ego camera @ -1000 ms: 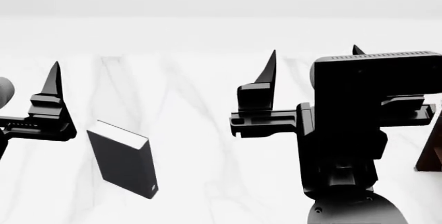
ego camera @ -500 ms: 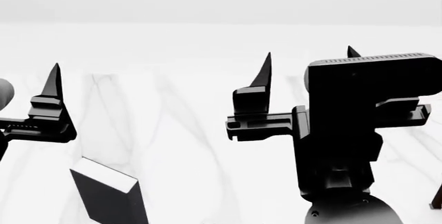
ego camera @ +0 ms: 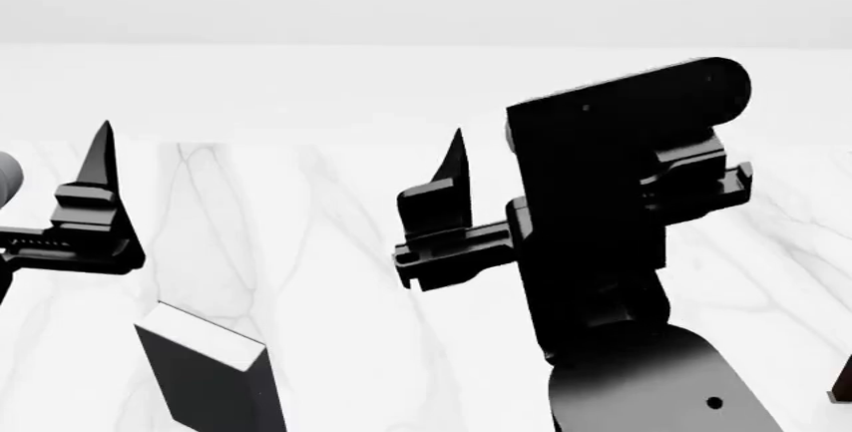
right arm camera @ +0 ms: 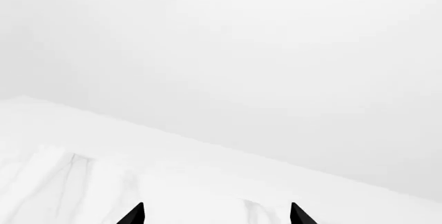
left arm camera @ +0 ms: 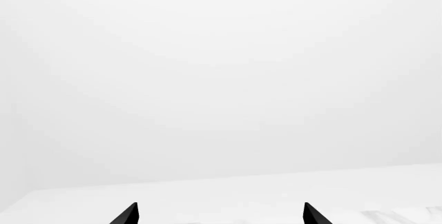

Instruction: Pick up the book on the left and place it on top of the shelf.

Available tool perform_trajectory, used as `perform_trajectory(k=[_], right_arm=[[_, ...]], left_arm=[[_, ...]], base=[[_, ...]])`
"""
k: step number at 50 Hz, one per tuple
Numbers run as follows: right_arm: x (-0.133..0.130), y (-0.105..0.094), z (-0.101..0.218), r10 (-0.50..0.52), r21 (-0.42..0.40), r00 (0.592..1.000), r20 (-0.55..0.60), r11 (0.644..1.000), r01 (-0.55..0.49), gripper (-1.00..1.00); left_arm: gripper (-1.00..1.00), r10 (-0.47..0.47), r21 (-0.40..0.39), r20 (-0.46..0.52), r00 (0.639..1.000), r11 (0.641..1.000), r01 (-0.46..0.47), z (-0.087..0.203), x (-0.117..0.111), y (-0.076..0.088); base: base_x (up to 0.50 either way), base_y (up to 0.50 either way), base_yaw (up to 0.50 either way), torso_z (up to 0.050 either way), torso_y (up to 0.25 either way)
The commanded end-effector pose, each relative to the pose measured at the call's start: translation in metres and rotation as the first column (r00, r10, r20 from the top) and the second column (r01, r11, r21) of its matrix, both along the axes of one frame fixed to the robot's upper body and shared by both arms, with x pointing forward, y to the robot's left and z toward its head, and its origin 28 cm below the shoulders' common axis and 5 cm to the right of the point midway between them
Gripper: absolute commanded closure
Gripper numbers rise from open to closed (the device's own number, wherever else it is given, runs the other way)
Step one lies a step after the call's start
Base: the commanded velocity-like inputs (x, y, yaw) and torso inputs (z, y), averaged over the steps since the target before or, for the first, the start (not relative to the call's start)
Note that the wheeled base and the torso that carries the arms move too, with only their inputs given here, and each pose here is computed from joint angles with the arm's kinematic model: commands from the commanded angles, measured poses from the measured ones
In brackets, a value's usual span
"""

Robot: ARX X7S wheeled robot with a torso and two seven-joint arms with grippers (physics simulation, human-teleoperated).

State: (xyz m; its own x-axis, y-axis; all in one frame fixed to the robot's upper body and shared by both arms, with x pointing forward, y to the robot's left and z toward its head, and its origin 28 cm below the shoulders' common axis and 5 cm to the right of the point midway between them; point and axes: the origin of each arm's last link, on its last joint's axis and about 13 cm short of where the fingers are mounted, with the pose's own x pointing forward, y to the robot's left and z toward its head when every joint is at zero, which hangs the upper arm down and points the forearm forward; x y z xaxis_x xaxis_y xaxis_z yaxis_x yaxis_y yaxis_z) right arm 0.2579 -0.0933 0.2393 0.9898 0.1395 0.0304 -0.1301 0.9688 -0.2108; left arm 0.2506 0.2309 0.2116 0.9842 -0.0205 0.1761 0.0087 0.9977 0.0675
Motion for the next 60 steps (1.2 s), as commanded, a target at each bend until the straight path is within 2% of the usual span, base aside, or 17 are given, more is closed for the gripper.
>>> perform_trajectory(k=[1, 3, 4, 6, 7, 8, 13, 29, 30, 44, 60], right_arm=[[0.014, 0.004, 0.008, 0.194, -0.016, 0.97, -0.144, 0.98, -0.198, -1.0], [0.018, 0.004, 0.009, 0.228, -0.005, 0.958, -0.173, 0.973, -0.232, -1.0], [0.021, 0.003, 0.01, 0.294, 0.042, 0.934, -0.204, 0.956, -0.292, -1.0], [0.027, 0.003, 0.011, 0.293, 0.056, 0.934, -0.206, 0.956, -0.288, -1.0], [0.028, 0.003, 0.01, 0.333, 0.036, 0.914, -0.232, 0.942, -0.334, -1.0], [0.031, 0.003, 0.009, 0.321, 0.037, 0.92, -0.225, 0.946, -0.321, -1.0], [0.037, 0.005, 0.007, 0.413, 0.008, 0.868, -0.275, 0.904, -0.428, -1.0], [0.053, 0.023, -0.006, 0.501, -0.021, 0.801, -0.329, 0.844, -0.536, -1.0], [0.053, 0.026, -0.009, 0.52, -0.02, 0.784, -0.339, 0.829, -0.559, -1.0], [0.063, 0.047, -0.029, 0.547, -0.036, 0.737, -0.398, 0.793, -0.608, -1.0], [0.069, 0.066, -0.048, 0.539, -0.067, 0.712, -0.45, 0.775, -0.629, -1.0]], left_arm=[[-1.0, 0.026, -0.012, 0.004, 1.0, 1.0, -0.026, 0.001, 0.003, 0.002], [-1.0, 0.026, -0.011, 0.004, 1.0, 1.0, -0.026, 0.001, 0.002, 0.002], [-1.0, 0.027, -0.013, 0.005, 1.0, 1.0, -0.027, 0.001, 0.002, 0.003], [-1.0, 0.028, -0.014, 0.005, 1.0, 1.0, -0.028, 0.001, 0.002, 0.003], [-1.0, 0.027, -0.015, 0.004, 1.0, 1.0, -0.027, 0.001, 0.002, 0.003], [-1.0, 0.027, -0.014, 0.003, 1.0, 1.0, -0.027, 0.0, 0.003, 0.003], [-1.0, 0.027, -0.014, 0.003, 1.0, 1.0, -0.027, 0.001, 0.003, 0.003], [-1.0, 0.031, -0.019, 0.001, 1.0, 0.999, -0.031, -0.002, 0.003, 0.004], [-1.0, 0.031, -0.019, 0.0, 1.0, 0.999, -0.031, -0.002, 0.003, 0.004], [-1.0, 0.033, -0.019, -0.003, 0.999, 0.999, -0.033, -0.003, 0.004, 0.005], [-1.0, 0.031, -0.021, -0.005, 1.0, 0.999, -0.031, -0.003, 0.004, 0.005]], base=[[0.0, 0.0, 0.0, 0.0, 0.0], [0.0, 0.0, 0.0, 0.0, 0.0], [0.0, 0.0, 0.0, 0.0, 0.0], [0.0, 0.0, 0.0, 0.0, 0.0], [0.0, 0.0, 0.0, 0.0, 0.0], [0.0, 0.0, 0.0, 0.0, 0.0], [0.0, 0.0, 0.0, 0.0, 0.0], [0.0, 0.0, 0.0, 0.0, 0.0], [0.0, 0.0, 0.0, 0.0, 0.0], [0.0, 0.0, 0.0, 0.0, 0.0], [0.0, 0.0, 0.0, 0.0, 0.0]])
